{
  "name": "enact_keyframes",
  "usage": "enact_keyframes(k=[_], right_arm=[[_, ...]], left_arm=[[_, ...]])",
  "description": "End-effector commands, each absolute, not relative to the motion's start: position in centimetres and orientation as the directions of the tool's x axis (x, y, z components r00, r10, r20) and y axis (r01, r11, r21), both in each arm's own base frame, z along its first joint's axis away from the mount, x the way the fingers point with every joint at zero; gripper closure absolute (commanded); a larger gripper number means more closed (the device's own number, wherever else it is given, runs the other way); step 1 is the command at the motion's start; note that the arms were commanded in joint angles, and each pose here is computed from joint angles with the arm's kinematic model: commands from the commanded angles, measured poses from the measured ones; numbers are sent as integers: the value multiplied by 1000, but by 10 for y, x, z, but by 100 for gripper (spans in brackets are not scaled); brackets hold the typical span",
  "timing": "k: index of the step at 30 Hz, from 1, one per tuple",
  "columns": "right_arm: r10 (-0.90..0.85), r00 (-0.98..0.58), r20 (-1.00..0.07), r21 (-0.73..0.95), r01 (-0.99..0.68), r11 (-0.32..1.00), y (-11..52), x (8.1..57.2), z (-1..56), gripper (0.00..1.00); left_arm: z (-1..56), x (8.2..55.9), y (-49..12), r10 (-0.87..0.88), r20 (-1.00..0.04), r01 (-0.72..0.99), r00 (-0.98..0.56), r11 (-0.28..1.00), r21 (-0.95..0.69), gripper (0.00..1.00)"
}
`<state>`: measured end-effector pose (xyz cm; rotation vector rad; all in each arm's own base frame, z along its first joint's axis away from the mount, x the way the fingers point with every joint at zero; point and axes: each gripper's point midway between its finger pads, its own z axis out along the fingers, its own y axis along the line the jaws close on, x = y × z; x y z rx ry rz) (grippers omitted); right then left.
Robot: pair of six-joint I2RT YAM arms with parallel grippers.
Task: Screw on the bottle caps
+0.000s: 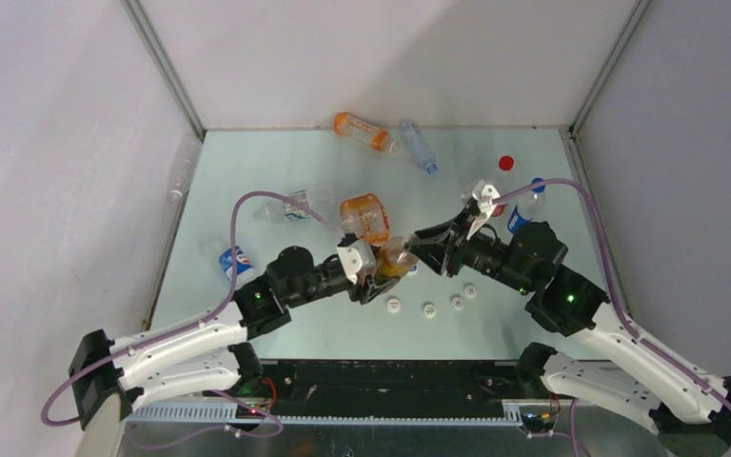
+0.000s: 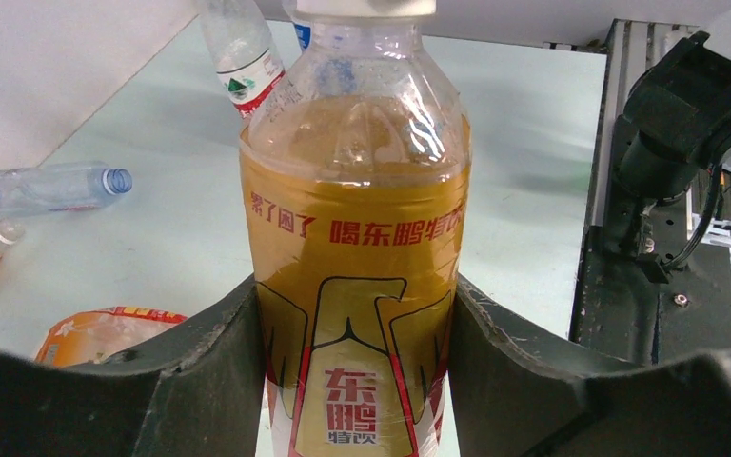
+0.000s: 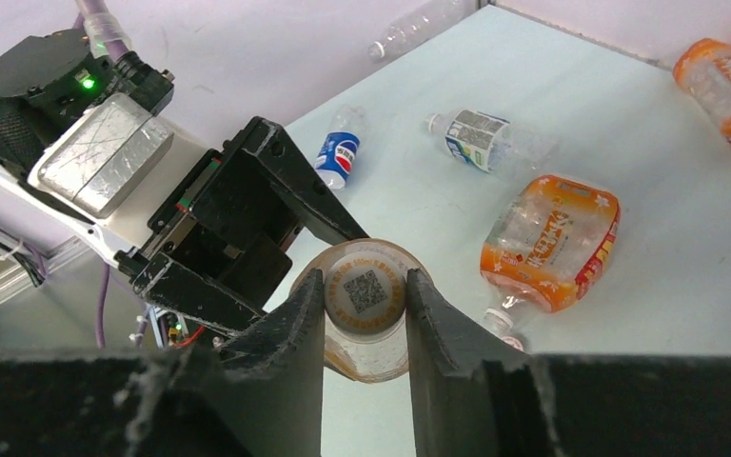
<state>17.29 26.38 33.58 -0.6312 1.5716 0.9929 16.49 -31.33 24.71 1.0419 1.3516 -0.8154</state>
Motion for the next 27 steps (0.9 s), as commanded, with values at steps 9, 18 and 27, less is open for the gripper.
enact_keyframes(k=[9, 18, 27], right_arm=[[237, -402, -884, 447, -584, 678, 261, 198, 313, 100], [343, -310, -887, 462, -566, 683, 264, 197, 327, 75], [303, -220, -927, 369, -673, 641, 270, 191, 340, 40]], left_arm=[[283, 205, -295, 112, -964, 705, 240, 663, 252, 100], [271, 206, -296, 94, -969, 620, 227, 754, 218, 100], [269, 193, -314, 38, -982, 708, 186, 687, 161, 100]])
